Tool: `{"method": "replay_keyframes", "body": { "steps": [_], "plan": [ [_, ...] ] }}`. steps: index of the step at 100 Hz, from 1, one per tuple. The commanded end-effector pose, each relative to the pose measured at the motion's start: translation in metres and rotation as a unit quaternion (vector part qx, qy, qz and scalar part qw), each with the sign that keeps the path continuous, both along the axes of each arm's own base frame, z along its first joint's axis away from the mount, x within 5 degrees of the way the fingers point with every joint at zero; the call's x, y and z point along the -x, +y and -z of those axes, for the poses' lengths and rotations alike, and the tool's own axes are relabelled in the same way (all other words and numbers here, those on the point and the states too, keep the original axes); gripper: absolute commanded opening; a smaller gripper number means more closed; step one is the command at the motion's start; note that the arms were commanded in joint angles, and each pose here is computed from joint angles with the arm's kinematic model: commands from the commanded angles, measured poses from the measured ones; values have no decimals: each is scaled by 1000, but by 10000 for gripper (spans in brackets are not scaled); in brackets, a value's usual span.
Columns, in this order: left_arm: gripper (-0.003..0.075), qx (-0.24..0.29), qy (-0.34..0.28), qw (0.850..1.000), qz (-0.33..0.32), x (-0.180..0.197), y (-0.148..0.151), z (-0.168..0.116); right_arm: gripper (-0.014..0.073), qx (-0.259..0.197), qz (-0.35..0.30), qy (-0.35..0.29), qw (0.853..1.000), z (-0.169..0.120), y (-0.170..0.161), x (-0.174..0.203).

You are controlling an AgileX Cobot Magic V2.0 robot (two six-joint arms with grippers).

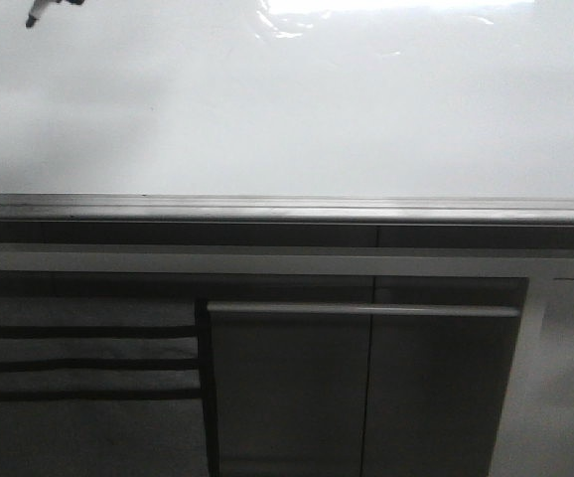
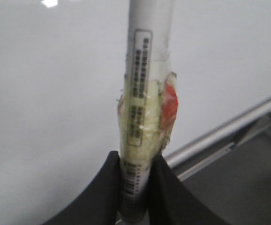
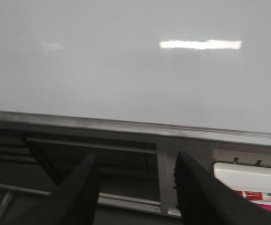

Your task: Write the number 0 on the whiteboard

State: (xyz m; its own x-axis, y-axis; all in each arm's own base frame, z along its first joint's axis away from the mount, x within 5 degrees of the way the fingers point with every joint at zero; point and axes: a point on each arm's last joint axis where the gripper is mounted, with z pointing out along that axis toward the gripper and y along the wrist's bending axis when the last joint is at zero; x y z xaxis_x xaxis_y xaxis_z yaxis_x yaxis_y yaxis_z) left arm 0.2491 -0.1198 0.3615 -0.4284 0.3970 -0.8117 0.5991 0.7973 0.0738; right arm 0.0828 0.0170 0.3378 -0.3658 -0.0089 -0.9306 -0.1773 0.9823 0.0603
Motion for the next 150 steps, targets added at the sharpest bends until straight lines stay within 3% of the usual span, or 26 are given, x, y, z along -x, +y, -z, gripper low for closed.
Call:
{"method": "replay_keyframes", "body": {
  "steps": [1, 22, 36, 46, 60, 93, 123, 142, 150],
  "plan": [
    [-20, 2, -35, 998, 53, 35, -3, -31, 332, 4, -52, -23, 998, -19, 9, -5],
    [-20, -45, 24, 981, 189, 92, -22, -31, 332, 51, -201, 32, 978, -28, 30, -16],
    [-20, -72, 65, 961, 258, 113, -38, -23, 332, 95, -311, 26, 945, -33, 47, -19],
    [-20, -86, 72, 946, 303, 123, -51, -18, 332, 131, -386, 32, 913, -33, 60, -23],
    [-20, -99, 82, 931, 342, 133, -67, -11, 332, 151, -451, 55, 878, -36, 78, -34],
    [-20, -137, 106, 918, 357, 126, -86, 9, 332, 203, -538, 91, 813, -56, 122, -67],
    [-20, -185, 80, 916, 346, 118, -84, 13, 332, 271, -586, 112, 756, -48, 160, -81],
    [-20, -193, 69, 917, 343, 115, -83, 13, 332, 286, -605, 98, 736, -39, 180, -85],
    [-20, -192, 64, 918, 341, 115, -84, 12, 332, 285, -602, 94, 740, -36, 185, -89]
  ]
}}
